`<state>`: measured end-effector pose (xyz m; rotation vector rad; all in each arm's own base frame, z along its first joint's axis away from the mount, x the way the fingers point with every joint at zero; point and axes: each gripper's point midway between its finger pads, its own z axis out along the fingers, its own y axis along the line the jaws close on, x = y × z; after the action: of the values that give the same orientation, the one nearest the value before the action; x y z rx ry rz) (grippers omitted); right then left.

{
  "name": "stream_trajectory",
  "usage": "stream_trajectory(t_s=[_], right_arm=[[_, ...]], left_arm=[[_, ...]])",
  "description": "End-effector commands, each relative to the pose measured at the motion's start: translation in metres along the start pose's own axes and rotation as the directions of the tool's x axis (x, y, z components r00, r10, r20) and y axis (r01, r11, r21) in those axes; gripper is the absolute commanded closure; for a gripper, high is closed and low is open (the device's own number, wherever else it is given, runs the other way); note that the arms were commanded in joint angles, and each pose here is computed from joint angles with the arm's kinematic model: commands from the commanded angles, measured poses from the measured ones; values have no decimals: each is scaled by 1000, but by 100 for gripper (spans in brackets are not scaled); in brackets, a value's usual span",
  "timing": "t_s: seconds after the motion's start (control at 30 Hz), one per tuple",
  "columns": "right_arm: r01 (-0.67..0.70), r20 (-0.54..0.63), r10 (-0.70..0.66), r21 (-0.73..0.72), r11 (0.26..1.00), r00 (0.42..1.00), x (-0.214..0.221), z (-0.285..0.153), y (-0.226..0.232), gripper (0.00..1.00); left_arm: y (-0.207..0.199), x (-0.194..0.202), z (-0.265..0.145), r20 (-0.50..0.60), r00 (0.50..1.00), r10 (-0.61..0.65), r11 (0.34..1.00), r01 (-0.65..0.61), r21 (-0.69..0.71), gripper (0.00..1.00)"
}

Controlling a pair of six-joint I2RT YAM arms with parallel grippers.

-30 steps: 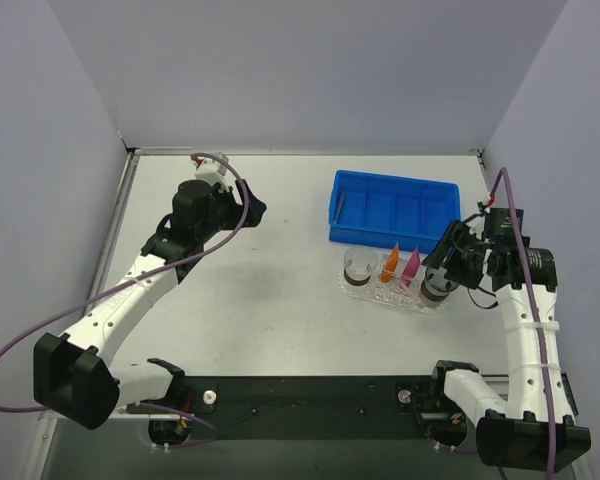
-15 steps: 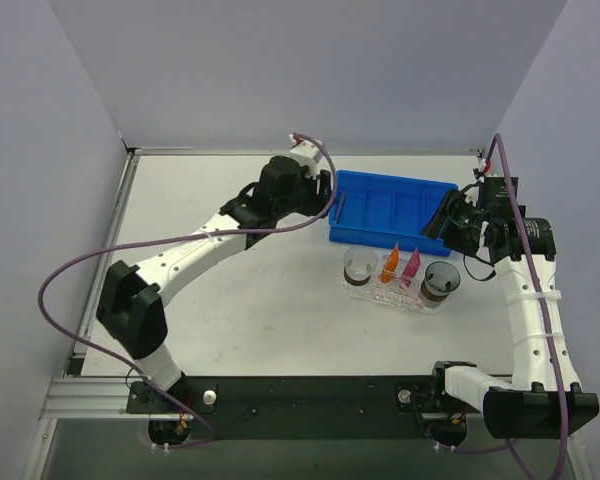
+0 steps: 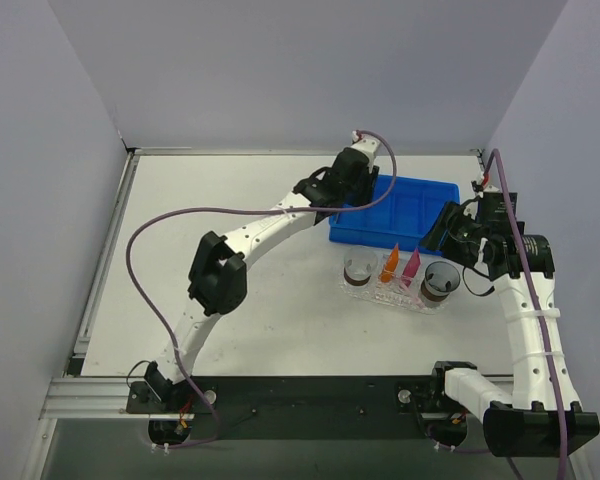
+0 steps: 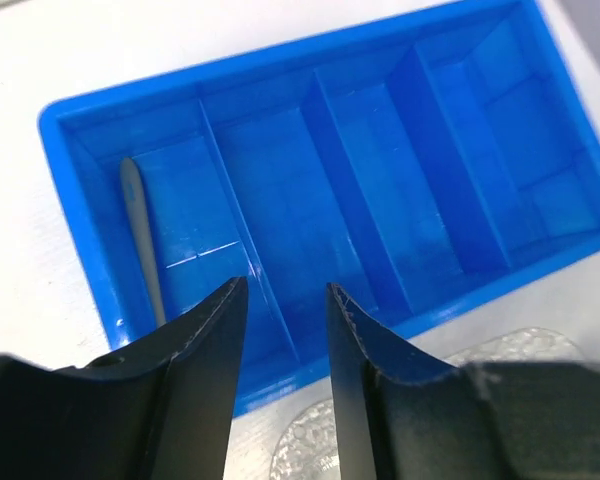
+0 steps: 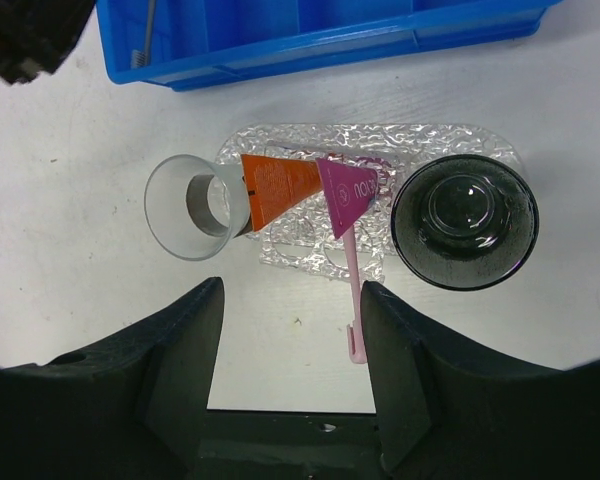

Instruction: Prepare toiletry sets of a toothbrush and toothpaste on the tray

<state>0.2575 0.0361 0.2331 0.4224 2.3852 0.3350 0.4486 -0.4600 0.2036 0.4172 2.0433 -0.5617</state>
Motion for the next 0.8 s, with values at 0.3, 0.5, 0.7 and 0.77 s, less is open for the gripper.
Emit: stream_trajectory(t_s=[0.3, 0.5, 0.7, 0.77], right_arm=[[63, 28, -63, -2, 998, 998, 8, -3, -6, 48], [73, 13, -73, 16, 997, 997, 13, 2, -13, 48], [77, 13, -78, 26, 997, 997, 13, 3, -16, 48], [77, 17, -78, 25, 997, 997, 12, 3, -16, 48]], left_arm=[[33, 36, 32, -91, 977, 192, 947, -209, -243, 54], [40, 51, 40, -132, 962, 240, 931, -266, -248, 53], [51, 69, 44, -196, 933, 303, 900, -347, -263, 53], [54, 73, 46, -209, 925, 317, 892, -366, -267, 53]])
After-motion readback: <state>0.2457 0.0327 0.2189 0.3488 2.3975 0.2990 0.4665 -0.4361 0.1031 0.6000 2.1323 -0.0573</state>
